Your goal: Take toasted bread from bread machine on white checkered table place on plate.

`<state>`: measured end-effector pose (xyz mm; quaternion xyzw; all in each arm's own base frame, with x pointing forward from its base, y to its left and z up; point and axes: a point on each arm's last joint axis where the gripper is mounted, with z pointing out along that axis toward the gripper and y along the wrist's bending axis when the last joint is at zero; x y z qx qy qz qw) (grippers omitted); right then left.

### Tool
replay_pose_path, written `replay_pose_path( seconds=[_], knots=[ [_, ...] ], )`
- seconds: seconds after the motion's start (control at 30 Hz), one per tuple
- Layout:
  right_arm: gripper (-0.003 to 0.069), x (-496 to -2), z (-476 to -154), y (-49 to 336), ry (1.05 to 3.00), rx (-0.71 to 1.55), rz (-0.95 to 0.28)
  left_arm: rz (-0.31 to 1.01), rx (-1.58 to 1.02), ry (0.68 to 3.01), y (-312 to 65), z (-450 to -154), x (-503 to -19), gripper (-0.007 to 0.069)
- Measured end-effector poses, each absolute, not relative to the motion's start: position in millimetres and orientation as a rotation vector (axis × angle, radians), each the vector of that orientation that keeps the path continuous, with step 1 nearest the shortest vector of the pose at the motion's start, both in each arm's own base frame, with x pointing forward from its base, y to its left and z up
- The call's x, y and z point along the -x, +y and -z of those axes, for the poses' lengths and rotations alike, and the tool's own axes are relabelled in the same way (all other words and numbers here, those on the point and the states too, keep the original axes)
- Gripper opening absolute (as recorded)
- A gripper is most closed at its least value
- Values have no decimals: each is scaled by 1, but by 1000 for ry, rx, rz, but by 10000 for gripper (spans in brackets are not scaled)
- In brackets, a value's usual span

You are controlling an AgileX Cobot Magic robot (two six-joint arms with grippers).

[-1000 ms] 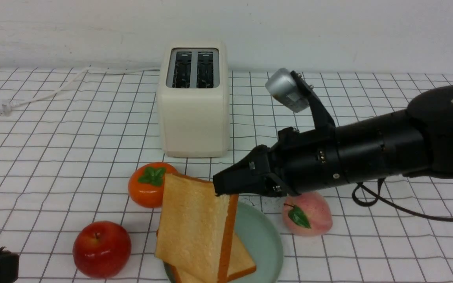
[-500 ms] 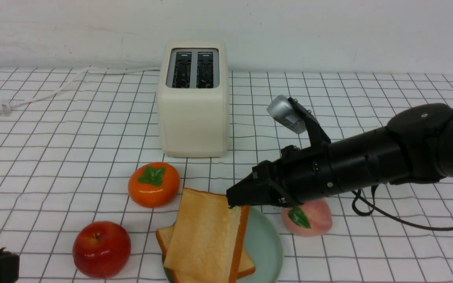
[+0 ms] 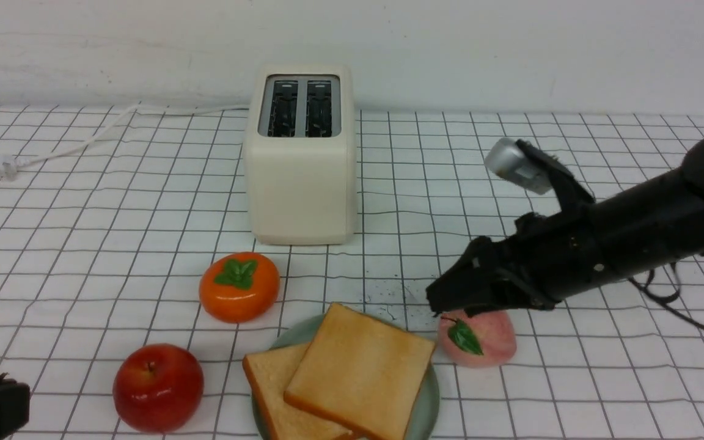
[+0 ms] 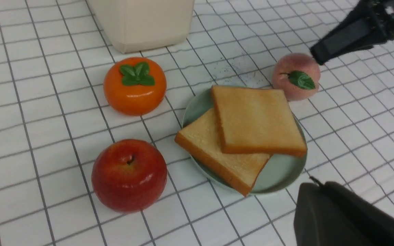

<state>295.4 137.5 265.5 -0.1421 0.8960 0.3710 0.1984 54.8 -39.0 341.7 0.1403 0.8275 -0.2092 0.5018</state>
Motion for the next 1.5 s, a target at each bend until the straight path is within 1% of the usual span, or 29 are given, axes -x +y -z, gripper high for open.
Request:
replay_pose_path(
  seconds=[0.03,0.1,0.17,0.2,0.23,0.27,0.3,0.33,0.37,0.4,0.43,0.47,0.53,0.6,0.67,0.73,0.77,0.8,0.9,1.0,1.1,1.17,1.27,1.5],
  knots=[
    [378,-284,-285,134,2507,425,-1013,506,-325,1963,-39,-345,-56,-13],
    [299,-267,-310,128,2502,456,-976,506,-307,1913,-38,-349,-59,-13],
    [258,-254,-325,124,2494,470,-957,506,-296,1884,-38,-352,-60,-13],
    [195,-237,-341,118,2486,488,-931,505,-281,1844,-38,-355,-61,-13],
    [151,-219,-356,112,2467,509,-892,505,-271,1814,-37,-358,-62,-13],
    [125,-210,-362,109,2470,512,-880,505,-265,1798,-37,-359,-63,-13],
    [95,-193,-373,102,2456,523,-842,505,-259,1780,-37,-361,-63,-13],
    [89,-190,-374,101,2447,527,-831,506,-257,1777,-37,-361,-63,-13],
    [43,-167,-388,92,2423,523,-771,513,-249,1765,-36,-362,-60,-13],
    [21,-152,-395,85,2399,516,-732,521,-241,1754,-35,-362,-57,-13],
    [21,-149,-396,84,2393,514,-724,524,-239,1751,-35,-363,-56,-13],
    [3,-127,-404,75,2354,491,-677,538,-225,1726,-32,-364,-49,-13],
    [-1,-95,-409,62,2294,457,-615,554,-211,1684,-28,-363,-38,-13],
    [-1,-72,-407,52,2250,438,-570,563,-205,1635,-24,-362,-26,-13],
    [-1,-33,-394,37,2192,381,-523,570,-193,1570,-17,-353,-8,-13],
    [-1,-2,-376,26,2136,317,-506,577,-177,1537,-13,-341,2,-13],
    [-1,0,-374,25,2130,312,-505,579,-174,1533,-12,-338,4,-13],
    [-1,16,-360,18,2093,271,-494,585,-161,1534,-12,-328,5,-13],
    [-1,36,-332,9,2024,186,-494,586,-144,1585,-14,-309,-4,-13],
    [-1,33,-306,9,2002,145,-506,583,-138,1640,-17,-293,-12,-13],
    [0,24,-297,13,1996,125,-539,582,-136,1663,-18,-285,-15,-13],
    [1,14,-287,17,1976,103,-593,581,-134,1685,-19,-278,-18,-13],
    [3,3,-278,21,1937,71,-639,578,-139,1719,-19,-272,-19,-13],
    [4,-9,-256,24,1968,39,-650,575,-151,1773,-20,-266,-18,-13]
  ],
)
